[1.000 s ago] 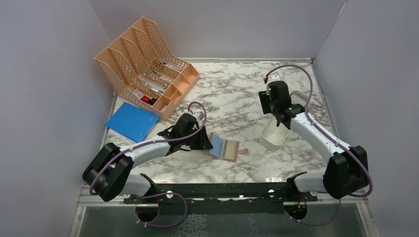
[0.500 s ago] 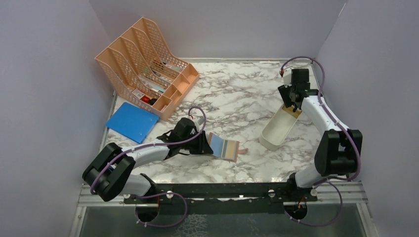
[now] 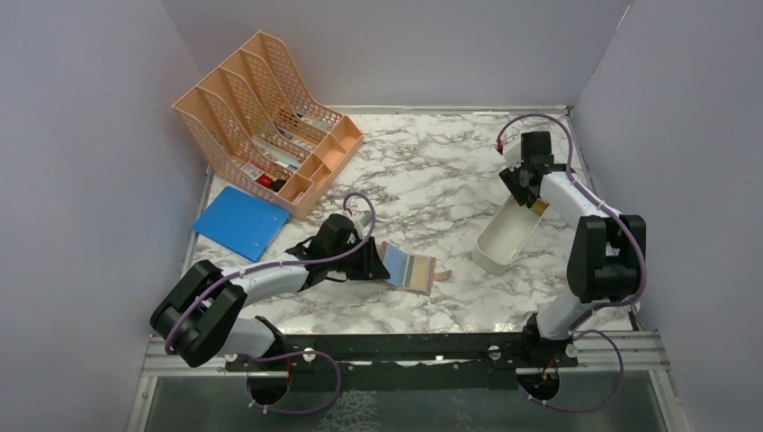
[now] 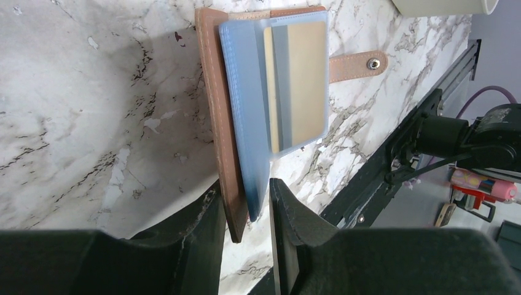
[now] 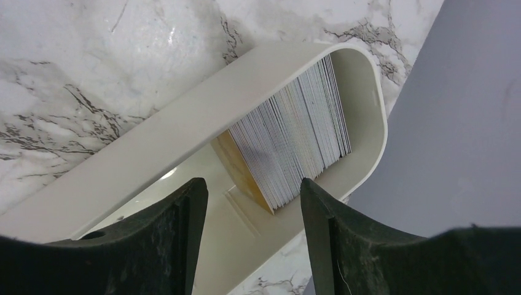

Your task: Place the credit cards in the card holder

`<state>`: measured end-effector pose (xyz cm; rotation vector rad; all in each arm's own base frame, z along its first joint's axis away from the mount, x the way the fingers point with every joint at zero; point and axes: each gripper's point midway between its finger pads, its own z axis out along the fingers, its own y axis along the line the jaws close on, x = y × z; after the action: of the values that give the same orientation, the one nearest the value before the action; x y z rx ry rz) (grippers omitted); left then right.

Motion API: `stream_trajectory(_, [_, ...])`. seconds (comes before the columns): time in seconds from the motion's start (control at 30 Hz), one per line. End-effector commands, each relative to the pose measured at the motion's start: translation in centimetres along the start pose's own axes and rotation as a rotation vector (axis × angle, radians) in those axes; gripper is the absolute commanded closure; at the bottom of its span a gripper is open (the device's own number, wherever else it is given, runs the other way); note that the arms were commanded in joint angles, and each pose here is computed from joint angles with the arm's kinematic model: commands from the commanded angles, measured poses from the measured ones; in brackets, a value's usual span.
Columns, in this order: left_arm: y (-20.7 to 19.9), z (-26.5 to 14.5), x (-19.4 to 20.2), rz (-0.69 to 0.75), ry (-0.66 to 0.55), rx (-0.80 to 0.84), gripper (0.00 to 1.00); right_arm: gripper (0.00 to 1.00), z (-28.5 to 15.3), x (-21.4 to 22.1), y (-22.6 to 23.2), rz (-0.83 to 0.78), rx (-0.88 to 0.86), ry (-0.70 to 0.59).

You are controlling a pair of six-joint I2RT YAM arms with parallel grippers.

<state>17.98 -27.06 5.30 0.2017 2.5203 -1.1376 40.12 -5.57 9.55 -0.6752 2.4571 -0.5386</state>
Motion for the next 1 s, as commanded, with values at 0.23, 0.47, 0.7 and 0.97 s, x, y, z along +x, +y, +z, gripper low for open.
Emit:
stream_trajectory(0.23, [-1.1, -0.4, -1.1, 0.015, -0.031, 0.026, 0.66, 0.39, 1.7, 1.5, -1.6, -0.051, 0.119, 0.041])
stream_trajectory(0.47, [-1.2, -0.8, -1.4, 0.022, -0.049, 0.021, 0.66, 0.41, 2.7, 2.0, -2.3, -0.054, 0.169, 0.058])
stream_trajectory(0.7, [-1.0, -1.0, -1.3, 0.025, -0.049, 0.015, 0.66, 0.48, 3.1, 2.4, -2.3, -0.055, 0.171, 0.087])
stream_trajectory(0.97, [-1.1, -1.1, -1.4, 0.024, -0.056, 0.019, 0.66, 0.54, 1.6, 1.6, -3.4, -0.032, 0.202, 0.054])
